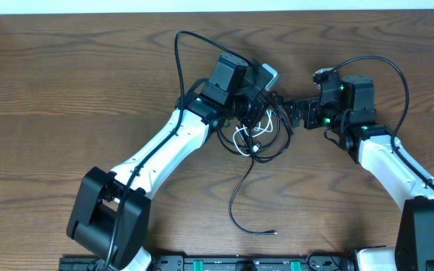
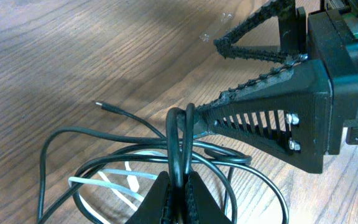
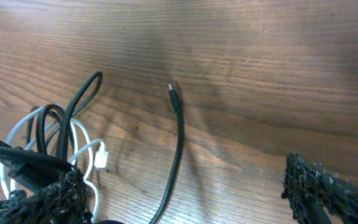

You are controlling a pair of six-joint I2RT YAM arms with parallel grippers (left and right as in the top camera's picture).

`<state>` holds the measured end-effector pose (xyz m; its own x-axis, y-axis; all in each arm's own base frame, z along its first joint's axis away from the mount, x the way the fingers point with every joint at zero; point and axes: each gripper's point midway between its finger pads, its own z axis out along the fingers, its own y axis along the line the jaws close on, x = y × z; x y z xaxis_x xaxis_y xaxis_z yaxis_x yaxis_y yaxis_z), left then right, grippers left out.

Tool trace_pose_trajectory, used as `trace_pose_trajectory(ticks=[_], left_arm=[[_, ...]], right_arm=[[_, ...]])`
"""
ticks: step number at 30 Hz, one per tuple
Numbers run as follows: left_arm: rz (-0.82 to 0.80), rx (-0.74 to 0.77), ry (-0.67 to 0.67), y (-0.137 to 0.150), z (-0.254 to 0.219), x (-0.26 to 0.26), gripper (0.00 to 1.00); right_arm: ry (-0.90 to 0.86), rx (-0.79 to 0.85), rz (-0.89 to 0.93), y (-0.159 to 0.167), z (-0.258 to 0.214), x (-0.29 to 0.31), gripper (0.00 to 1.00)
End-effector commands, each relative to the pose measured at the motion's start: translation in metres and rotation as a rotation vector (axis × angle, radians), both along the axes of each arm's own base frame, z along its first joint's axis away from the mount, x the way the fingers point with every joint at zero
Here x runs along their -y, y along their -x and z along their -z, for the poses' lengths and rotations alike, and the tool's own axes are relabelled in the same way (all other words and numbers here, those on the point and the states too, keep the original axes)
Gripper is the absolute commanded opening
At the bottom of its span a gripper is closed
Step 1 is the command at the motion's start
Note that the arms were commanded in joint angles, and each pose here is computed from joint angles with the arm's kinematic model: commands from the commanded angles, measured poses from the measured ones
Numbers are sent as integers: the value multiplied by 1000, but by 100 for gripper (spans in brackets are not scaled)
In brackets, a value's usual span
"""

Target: Untangle cables

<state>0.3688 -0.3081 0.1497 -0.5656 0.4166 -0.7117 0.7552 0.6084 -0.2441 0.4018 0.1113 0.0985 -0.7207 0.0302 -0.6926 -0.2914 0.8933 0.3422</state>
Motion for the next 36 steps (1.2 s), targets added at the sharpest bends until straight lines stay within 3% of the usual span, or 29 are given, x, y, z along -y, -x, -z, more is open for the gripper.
trace_pose_trajectory(ticks=[1,12,20,29,36], left_arm=[[21,7,21,5,-6,6,8],[23,58,-17,12,-6,21,8],[60,25,-34,28,0,30,8],[-231,130,-291,-19,17,-36,8],[-228,83,-274,-20,20,-46,8]], right_arm=[[-114,-17,15,0,-17,-12,99],[-226,-47,80,-3,-27,-34,99],[-72,8,103,-8,-18,-19,99],[-84,-72,83,5,-6,-14,99],[-179,-52,8,5,-20,-22,99]])
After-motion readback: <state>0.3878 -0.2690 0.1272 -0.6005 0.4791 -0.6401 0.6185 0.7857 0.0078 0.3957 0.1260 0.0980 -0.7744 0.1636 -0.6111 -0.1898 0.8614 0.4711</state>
